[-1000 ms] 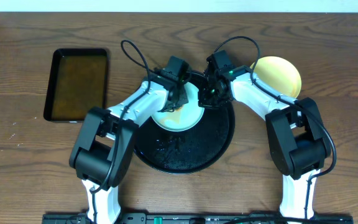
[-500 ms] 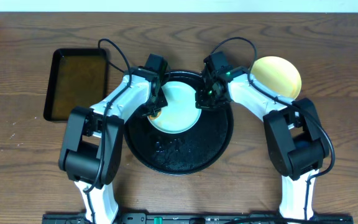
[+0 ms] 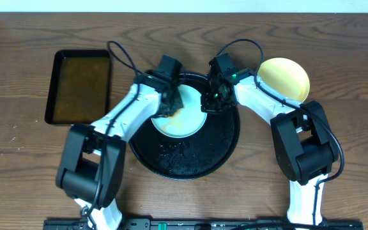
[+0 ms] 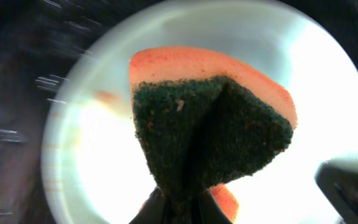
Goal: Clean dirty plates on tray and stack at the side
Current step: 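Scrub the light-blue plate with the sponge in the left gripper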
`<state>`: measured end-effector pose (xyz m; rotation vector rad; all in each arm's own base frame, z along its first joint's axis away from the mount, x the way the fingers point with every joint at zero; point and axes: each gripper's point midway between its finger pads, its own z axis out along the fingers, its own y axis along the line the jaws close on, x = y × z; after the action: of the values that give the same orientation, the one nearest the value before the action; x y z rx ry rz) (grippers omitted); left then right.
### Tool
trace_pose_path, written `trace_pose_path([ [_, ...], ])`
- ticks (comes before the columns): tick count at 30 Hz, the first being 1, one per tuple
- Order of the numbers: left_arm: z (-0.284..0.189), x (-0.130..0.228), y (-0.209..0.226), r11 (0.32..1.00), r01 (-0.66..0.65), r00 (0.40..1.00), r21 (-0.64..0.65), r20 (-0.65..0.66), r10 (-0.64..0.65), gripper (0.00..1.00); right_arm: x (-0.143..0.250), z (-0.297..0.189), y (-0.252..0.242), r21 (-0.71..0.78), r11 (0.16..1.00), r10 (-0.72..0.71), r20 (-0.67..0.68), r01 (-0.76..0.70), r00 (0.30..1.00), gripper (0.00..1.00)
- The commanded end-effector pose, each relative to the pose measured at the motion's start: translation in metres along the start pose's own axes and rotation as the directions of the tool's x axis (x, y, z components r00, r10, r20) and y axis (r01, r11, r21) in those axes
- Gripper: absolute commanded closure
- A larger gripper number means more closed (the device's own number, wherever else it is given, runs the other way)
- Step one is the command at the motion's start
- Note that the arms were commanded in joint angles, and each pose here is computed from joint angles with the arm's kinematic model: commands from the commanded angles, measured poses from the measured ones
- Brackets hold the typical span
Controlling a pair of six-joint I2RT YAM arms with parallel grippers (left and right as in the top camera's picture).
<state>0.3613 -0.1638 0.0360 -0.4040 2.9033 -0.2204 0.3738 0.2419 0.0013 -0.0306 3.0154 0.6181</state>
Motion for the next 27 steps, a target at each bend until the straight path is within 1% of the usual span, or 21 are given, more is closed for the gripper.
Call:
trace_pose_path([
  [1, 0.020, 0.028, -0.008, 1.000, -0.019, 0.994, 0.017, -0.104, 0.021, 0.93, 0.010, 0.020, -0.042, 0.153, 0.987, 0.049, -0.021, -0.045, 0.999, 0.99],
  [7, 0.039, 0.043, -0.004, 0.999, -0.036, 0.987, -0.022, -0.158, 0.032, 0.93, 0.010, 0.020, -0.042, 0.154, 0.987, 0.049, -0.023, -0.045, 0.999, 0.99],
  [10, 0.040, 0.039, 0.004, 0.999, -0.035, 0.987, -0.037, -0.157, 0.029, 0.93, 0.010, 0.020, -0.043, 0.155, 0.987, 0.050, -0.023, -0.046, 0.998, 0.99],
  [13, 0.040, 0.023, 0.024, 0.996, -0.017, 0.993, -0.093, -0.117, 0.006, 0.92, 0.010, 0.020, -0.043, 0.155, 0.987, 0.050, -0.024, -0.046, 0.998, 0.99],
  [16, 0.038, -0.001, 0.050, 0.984, 0.004, 0.999, -0.180, -0.035, -0.011, 0.92, 0.010, 0.020, -0.043, 0.155, 0.987, 0.050, -0.024, -0.046, 0.998, 0.99],
  [21, 0.038, -0.029, 0.066, 0.980, -0.082, 0.996, -0.183, 0.014, 0.086, 0.92, 0.010, 0.020, -0.043, 0.155, 0.987, 0.050, -0.024, -0.046, 0.998, 0.99],
  [25, 0.035, -0.046, 0.084, 0.969, -0.067, 0.994, -0.236, 0.065, 0.085, 0.92, 0.010, 0.020, -0.043, 0.155, 0.987, 0.050, -0.024, -0.046, 0.998, 0.99],
  [27, 0.035, -0.052, 0.086, 0.969, -0.075, 0.992, -0.234, 0.078, 0.095, 0.93, 0.011, 0.020, -0.043, 0.155, 0.987, 0.051, -0.024, -0.046, 0.998, 0.99],
])
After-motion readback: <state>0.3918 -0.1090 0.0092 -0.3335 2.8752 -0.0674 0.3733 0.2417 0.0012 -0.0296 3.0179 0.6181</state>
